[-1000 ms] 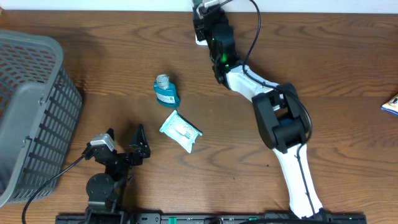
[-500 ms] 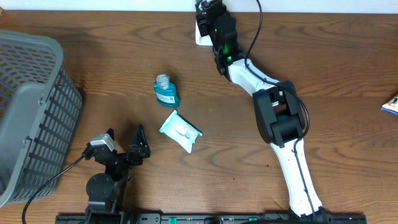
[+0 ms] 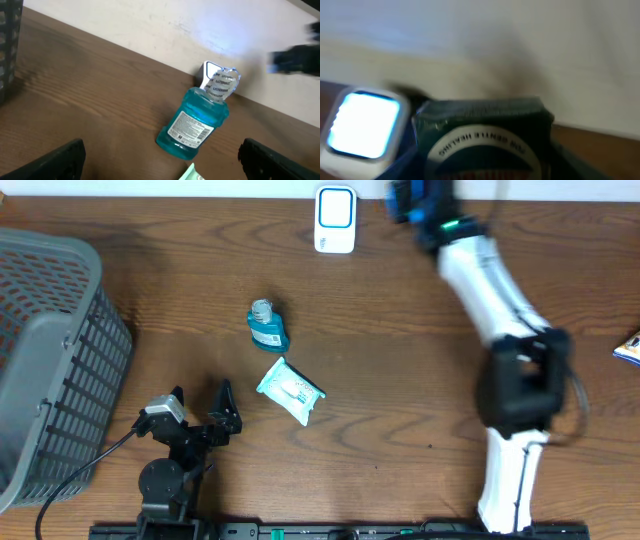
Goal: Scan the item barcode
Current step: 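Carry the tin to the right edge and release it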
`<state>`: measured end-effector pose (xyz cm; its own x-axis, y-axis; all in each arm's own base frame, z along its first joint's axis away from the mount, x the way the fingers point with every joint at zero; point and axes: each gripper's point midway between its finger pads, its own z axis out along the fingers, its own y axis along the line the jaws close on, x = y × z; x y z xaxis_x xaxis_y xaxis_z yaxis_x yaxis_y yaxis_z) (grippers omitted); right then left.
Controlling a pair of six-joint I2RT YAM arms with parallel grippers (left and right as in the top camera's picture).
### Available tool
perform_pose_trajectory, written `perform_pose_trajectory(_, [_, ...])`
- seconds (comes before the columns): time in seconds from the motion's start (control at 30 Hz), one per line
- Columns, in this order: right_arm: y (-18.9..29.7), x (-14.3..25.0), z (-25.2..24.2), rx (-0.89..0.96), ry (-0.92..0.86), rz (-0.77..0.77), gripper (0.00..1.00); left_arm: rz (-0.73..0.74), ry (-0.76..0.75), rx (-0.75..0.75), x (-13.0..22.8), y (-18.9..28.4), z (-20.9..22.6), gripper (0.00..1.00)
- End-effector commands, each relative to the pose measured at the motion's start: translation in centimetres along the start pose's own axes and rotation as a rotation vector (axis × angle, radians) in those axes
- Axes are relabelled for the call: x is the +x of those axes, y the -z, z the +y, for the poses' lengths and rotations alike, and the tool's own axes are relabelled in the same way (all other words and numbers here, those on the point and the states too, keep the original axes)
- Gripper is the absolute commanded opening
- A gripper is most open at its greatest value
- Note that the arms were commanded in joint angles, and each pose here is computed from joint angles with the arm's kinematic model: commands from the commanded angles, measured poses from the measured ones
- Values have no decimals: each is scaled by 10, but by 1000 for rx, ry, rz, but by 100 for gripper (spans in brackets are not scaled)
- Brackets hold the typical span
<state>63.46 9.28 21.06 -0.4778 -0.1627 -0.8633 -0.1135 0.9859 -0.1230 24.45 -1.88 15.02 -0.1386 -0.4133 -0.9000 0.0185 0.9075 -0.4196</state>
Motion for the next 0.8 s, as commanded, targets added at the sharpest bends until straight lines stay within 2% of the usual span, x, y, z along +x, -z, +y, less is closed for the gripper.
perform_pose_trajectory(0.0, [28, 0, -86, 154, -46, 54, 45, 37, -1, -35, 13, -1, 10, 98])
perform_pose_trajectory(0.27, [46, 136, -260, 358, -214, 401, 45, 37, -1, -35, 13, -1, 10, 98])
perform_pose_trajectory(0.37, [53, 193, -304, 406, -308, 505, 45, 37, -1, -35, 13, -1, 10, 98])
perform_pose_trajectory(0.47, [58, 238, -328, 386, -399, 573, 49, 37, -2, -35, 13, -1, 10, 98])
perform_pose_trajectory(0.53, [61, 254, -336, 361, -444, 584, 58, 37, -1, -35, 13, -1, 10, 98])
perform_pose_trajectory(0.6, [66, 263, -347, 350, -481, 579, 99, 37, -2, -35, 13, -1, 10, 98])
perform_pose_trajectory(0.77, [85, 248, -368, 381, -556, 514, 99, 37, -2, -35, 13, -1, 10, 98])
